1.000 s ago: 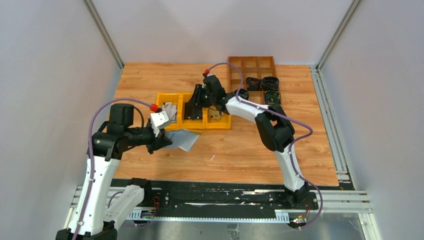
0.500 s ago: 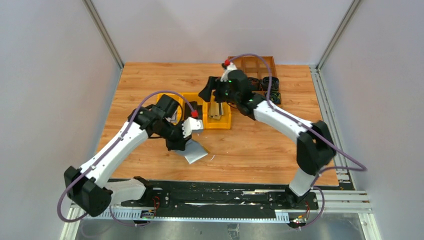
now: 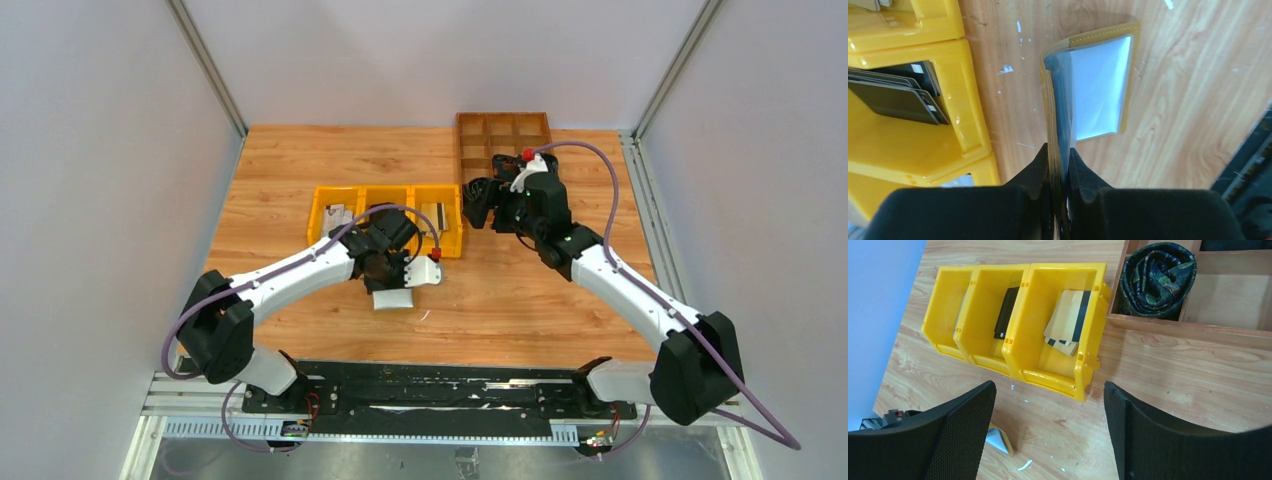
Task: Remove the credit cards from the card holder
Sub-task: Place the card holder at the center of the board, then close the card holder at the center of the board.
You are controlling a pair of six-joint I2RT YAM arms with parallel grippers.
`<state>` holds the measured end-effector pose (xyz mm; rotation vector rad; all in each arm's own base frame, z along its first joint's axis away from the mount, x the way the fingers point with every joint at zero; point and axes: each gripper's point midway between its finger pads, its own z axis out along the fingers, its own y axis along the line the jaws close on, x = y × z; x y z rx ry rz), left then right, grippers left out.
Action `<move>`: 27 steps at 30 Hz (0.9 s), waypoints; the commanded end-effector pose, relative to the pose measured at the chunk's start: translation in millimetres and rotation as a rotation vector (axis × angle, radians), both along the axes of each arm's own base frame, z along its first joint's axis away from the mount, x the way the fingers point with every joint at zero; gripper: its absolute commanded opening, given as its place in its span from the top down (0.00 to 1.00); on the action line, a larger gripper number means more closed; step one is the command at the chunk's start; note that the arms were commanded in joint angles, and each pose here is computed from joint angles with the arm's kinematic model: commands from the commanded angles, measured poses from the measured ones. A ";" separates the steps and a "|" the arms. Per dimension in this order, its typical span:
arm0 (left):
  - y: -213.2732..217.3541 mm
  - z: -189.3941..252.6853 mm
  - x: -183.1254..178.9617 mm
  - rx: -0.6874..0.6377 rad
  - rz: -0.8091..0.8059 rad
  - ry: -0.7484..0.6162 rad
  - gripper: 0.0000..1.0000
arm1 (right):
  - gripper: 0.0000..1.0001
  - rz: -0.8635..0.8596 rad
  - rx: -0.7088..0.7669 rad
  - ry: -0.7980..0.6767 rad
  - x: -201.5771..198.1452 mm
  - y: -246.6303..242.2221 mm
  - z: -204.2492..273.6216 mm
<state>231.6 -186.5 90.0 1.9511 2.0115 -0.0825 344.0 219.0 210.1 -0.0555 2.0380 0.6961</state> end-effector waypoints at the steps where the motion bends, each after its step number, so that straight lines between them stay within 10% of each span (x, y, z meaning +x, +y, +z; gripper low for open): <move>1: -10.0 -5.6 25.6 0.051 -0.012 -0.195 0.94 | 0.18 -0.041 -0.013 -0.001 -4.1 -15.8 -2.0; 14: -20.2 -36.7 -46.8 0.004 -0.064 -0.018 0.44 | 0.17 -0.049 -0.034 0.046 -19.3 -24.9 -14.8; 27: -12.3 -40.8 -103.6 -0.078 -0.150 0.155 0.56 | 0.16 -0.061 -0.044 0.092 -31.8 -31.7 -25.0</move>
